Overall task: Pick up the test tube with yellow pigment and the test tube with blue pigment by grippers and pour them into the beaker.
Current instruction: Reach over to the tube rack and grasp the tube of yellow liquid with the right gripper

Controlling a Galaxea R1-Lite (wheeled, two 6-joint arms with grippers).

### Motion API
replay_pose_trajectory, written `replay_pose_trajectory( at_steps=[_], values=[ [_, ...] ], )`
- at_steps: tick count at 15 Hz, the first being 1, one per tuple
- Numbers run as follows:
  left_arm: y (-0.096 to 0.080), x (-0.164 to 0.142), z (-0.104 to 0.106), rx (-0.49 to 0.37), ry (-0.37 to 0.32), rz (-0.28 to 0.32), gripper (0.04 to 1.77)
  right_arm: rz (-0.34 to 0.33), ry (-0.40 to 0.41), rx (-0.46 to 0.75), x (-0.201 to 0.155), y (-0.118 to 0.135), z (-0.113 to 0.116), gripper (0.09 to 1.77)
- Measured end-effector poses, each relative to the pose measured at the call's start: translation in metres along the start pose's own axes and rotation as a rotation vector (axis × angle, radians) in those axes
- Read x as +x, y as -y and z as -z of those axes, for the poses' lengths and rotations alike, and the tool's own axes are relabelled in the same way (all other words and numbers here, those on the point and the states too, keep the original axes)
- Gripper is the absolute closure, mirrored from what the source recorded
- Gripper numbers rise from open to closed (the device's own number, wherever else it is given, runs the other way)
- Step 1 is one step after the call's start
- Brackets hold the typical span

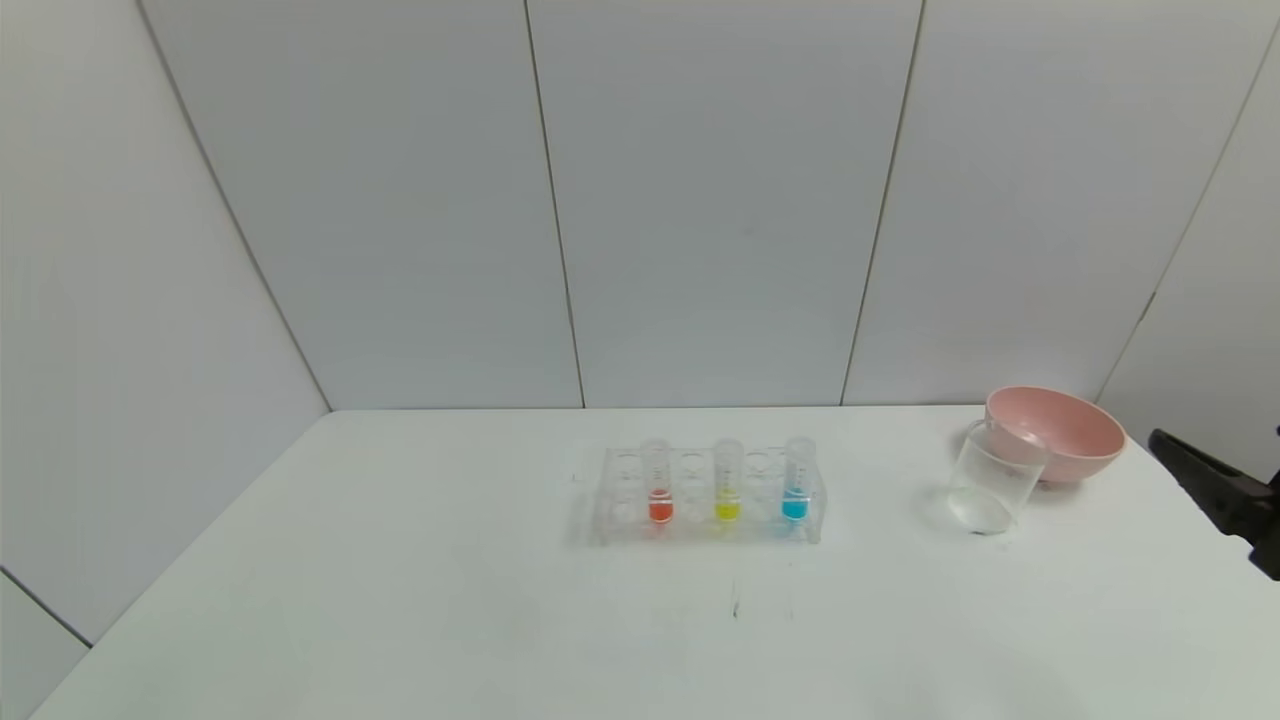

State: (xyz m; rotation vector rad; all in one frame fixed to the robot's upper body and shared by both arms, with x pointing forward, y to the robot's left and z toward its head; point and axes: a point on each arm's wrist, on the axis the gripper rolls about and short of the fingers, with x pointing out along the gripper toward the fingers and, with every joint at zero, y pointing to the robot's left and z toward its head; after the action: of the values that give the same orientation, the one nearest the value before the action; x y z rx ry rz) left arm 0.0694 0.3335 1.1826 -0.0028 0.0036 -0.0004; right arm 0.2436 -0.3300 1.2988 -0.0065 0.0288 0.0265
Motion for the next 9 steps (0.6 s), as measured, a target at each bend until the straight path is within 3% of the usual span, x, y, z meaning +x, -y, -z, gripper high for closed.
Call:
replay_pose_trajectory(
  at_steps=[4, 9],
  values=[
    [0.000, 0.000, 0.000, 0.000, 0.000, 0.000, 0.05, 0.004, -0.074, 0.025, 0.024, -0.027, 0.016, 0.15],
    [0.000, 0.000, 0.000, 0.000, 0.000, 0.000, 0.05, -0.058, -0.123, 0.085, 0.013, -0.104, 0.029, 0.15]
  ],
)
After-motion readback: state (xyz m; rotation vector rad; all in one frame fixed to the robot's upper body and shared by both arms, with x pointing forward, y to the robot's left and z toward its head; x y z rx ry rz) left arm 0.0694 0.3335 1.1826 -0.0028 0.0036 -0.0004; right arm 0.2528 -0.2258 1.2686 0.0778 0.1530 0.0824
